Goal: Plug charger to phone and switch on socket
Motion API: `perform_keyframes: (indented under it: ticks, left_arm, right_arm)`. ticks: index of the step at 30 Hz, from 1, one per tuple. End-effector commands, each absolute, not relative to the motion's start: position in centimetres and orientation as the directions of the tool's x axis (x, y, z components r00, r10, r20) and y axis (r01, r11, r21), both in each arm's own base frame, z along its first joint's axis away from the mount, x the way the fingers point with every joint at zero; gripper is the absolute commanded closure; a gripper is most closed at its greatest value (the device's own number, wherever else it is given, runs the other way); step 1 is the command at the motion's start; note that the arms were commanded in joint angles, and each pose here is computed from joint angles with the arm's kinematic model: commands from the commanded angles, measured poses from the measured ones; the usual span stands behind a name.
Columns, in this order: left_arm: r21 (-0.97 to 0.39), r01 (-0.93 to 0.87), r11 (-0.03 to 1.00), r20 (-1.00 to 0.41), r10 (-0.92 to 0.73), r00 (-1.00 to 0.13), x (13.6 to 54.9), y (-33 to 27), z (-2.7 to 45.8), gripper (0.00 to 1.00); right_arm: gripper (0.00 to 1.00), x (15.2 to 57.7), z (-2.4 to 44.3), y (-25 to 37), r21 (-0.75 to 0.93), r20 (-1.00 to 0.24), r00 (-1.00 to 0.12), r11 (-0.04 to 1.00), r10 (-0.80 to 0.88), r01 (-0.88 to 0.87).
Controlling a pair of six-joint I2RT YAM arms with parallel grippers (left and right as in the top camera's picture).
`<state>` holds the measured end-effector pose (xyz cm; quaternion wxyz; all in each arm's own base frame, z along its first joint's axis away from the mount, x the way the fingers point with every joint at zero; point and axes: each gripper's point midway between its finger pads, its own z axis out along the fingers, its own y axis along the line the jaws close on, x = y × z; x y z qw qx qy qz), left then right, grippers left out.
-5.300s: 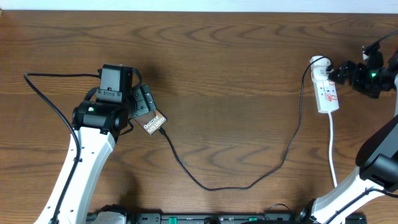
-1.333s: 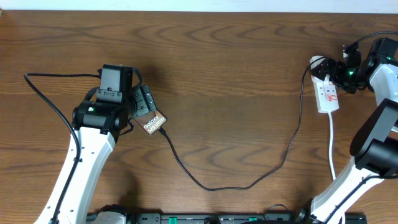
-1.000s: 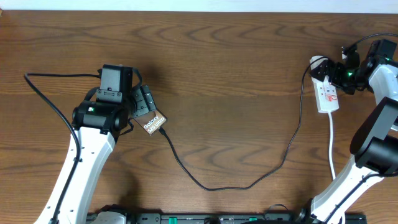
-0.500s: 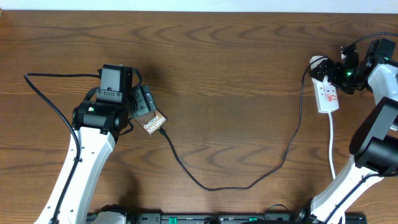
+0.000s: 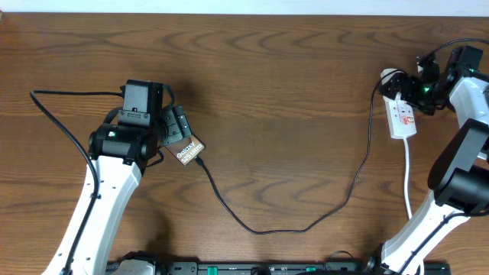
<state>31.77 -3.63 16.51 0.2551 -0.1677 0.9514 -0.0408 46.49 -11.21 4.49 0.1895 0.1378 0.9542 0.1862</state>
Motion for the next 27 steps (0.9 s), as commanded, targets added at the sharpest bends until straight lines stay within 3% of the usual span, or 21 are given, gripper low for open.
perform_keyframes:
  ticks: [1, 27]
  left_arm:
    - [-0.154, -0.306, 0.940, -0.487, -0.341, -0.804, 32.0, -3.4, 17.0, 0.11]
    - [-0.146, -0.308, 0.940, -0.473, -0.340, -0.813, 31.6, -3.4, 16.8, 0.11]
  right_arm:
    - [0.01, 46.7, 4.0, -7.9, 0.493, -0.267, -0.907, 0.855, 0.326, 0.162]
    - [0.01, 47.1, 4.3, -6.6, 0.552, -0.268, -0.908, 0.824, 0.321, 0.128]
